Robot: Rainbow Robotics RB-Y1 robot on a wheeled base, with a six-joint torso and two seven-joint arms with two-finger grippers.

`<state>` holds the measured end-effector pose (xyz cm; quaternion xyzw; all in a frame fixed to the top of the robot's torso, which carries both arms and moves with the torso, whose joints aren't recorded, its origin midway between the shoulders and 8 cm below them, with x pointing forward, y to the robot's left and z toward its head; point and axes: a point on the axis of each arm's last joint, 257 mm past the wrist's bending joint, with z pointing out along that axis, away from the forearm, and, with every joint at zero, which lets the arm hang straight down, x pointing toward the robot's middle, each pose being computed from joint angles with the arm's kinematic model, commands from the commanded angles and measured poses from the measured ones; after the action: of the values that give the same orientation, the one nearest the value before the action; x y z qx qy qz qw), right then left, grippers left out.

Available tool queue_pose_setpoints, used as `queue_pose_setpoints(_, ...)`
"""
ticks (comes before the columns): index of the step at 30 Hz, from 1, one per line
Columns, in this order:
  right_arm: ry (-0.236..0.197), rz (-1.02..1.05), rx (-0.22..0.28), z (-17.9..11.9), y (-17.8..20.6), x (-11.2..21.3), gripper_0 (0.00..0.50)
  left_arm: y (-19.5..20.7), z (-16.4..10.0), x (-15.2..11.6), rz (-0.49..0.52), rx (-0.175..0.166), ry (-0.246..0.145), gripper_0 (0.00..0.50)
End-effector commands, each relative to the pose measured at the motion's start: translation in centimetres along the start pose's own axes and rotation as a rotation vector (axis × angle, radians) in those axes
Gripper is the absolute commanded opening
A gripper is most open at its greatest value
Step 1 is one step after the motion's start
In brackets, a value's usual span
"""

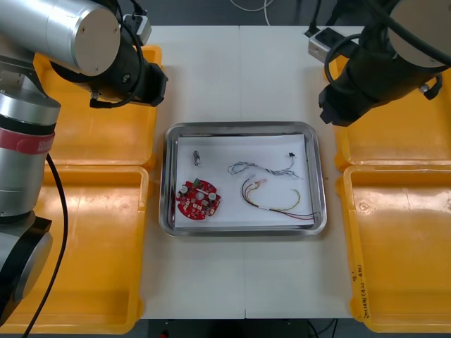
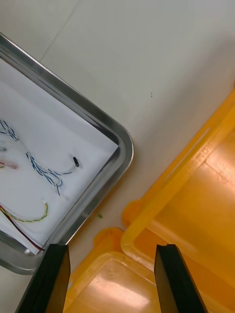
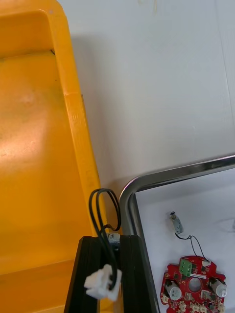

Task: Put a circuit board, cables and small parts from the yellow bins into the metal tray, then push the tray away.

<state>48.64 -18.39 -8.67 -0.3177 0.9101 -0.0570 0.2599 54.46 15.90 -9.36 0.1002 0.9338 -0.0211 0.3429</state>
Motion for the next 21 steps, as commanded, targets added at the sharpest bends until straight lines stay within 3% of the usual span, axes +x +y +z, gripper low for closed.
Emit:
queue_pose_setpoints(1, -0.022, 0.145, 0.037, -2.2, -3.7, 3.0, 0.5, -1.9, -0.6, -0.3, -0.049, 0.034, -0.023, 0.0)
queue_pose_setpoints(11, -0.022, 0.343, 0.055, -3.7, -7.2, 7.7, 0.5, -4.8, 0.2, 0.0, -0.091, 0.024, -0.036, 0.0)
queue_pose_setpoints(21, 0.004, 0.52, 0.082, -4.3, -10.6, 13.2, 0.5, -9.8, 1.7, 1.6, -0.17, 0.049, -0.027, 0.0)
